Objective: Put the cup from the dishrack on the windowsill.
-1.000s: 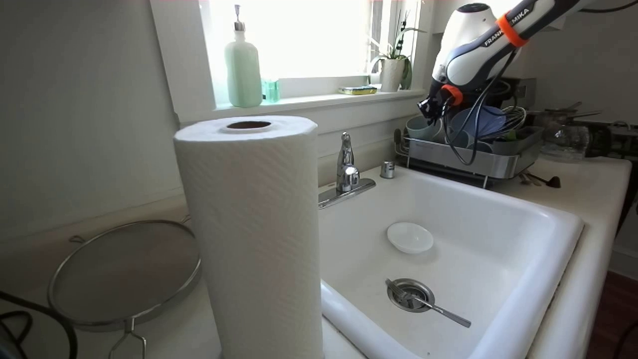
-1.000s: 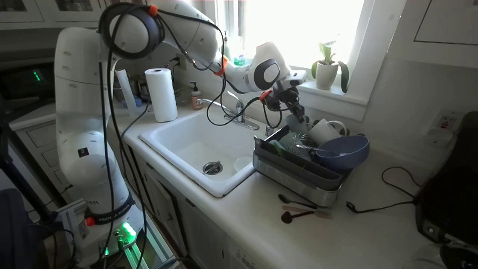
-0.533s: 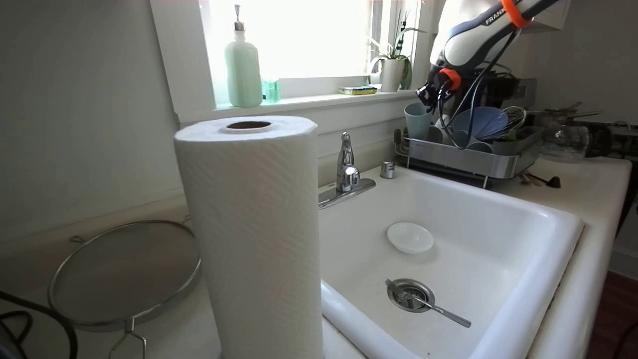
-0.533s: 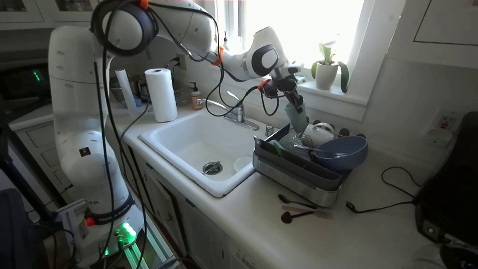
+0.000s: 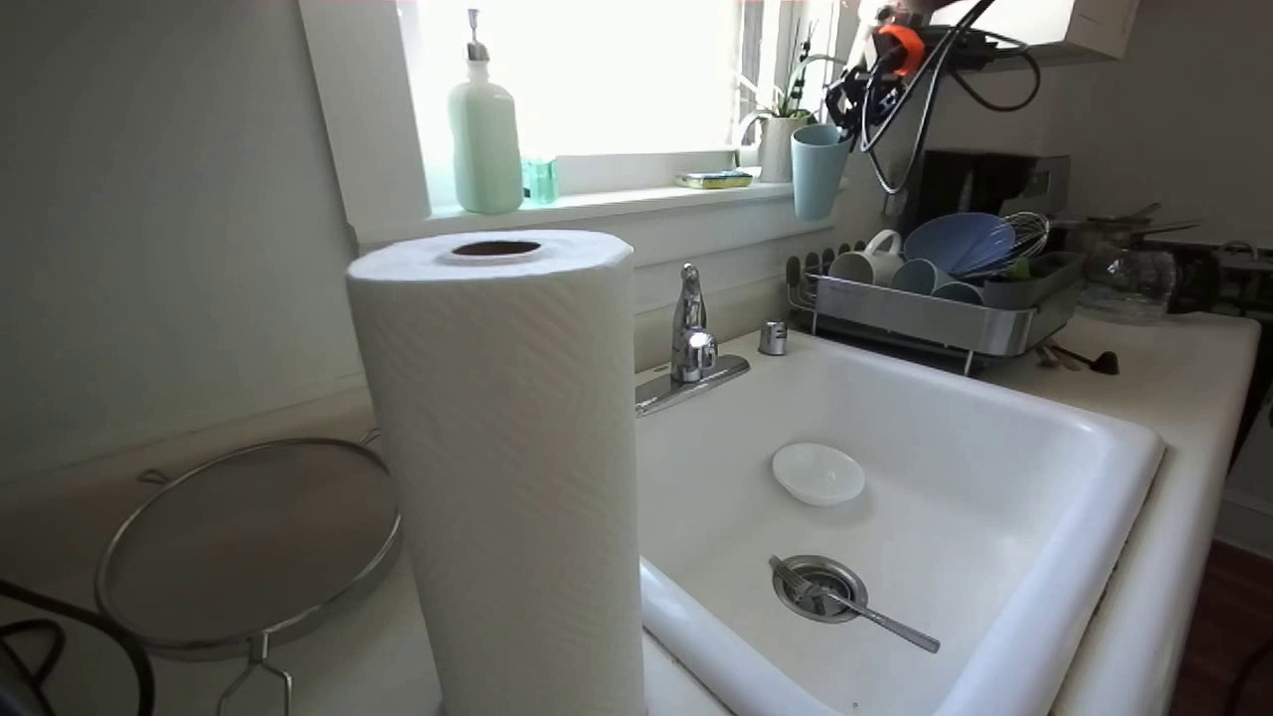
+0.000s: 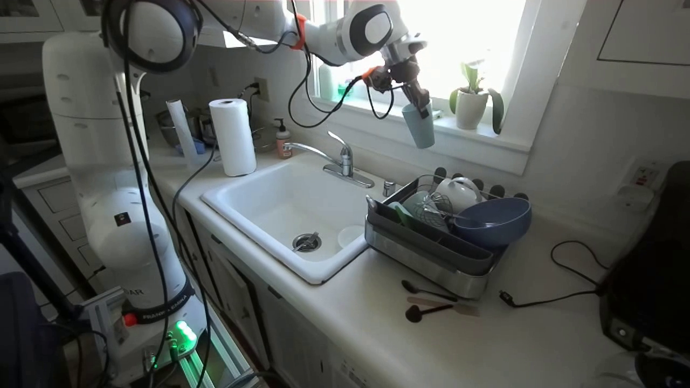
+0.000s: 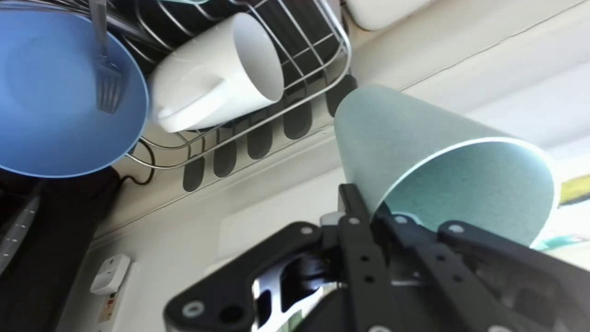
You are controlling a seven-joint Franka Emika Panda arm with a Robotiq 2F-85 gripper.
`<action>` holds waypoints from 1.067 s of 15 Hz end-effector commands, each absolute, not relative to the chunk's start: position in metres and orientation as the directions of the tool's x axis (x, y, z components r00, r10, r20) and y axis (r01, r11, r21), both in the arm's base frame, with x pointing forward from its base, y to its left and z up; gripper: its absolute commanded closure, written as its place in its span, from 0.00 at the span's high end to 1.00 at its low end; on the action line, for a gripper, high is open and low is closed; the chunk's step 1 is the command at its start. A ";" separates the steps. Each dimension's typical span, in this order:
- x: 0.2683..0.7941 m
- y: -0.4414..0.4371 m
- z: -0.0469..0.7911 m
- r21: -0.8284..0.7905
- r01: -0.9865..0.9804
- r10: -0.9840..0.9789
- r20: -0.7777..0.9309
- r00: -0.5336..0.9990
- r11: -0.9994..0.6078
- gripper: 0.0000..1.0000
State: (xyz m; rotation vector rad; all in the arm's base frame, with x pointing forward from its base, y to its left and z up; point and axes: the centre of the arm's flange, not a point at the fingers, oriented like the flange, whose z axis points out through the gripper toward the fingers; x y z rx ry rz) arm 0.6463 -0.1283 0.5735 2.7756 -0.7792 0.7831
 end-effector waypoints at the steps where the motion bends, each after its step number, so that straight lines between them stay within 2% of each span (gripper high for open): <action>1: 0.670 -0.098 0.636 -0.088 -0.442 -0.431 0.450 0.782 -0.893 0.01; 6: 0.698 -0.050 0.701 -0.245 -0.379 -0.448 0.377 0.811 -0.892 0.01; 12: 0.751 -0.020 0.692 -0.378 -0.481 -0.590 0.266 0.762 -0.791 0.01; 13: 0.690 -0.025 0.665 -0.314 -0.444 -0.531 0.299 0.793 -0.839 0.01; 14: 0.696 -0.023 0.658 -0.315 -0.449 -0.536 0.294 0.791 -0.836 0.05; 16: 0.698 -0.023 0.652 -0.310 -0.450 -0.534 0.288 0.795 -0.837 0.05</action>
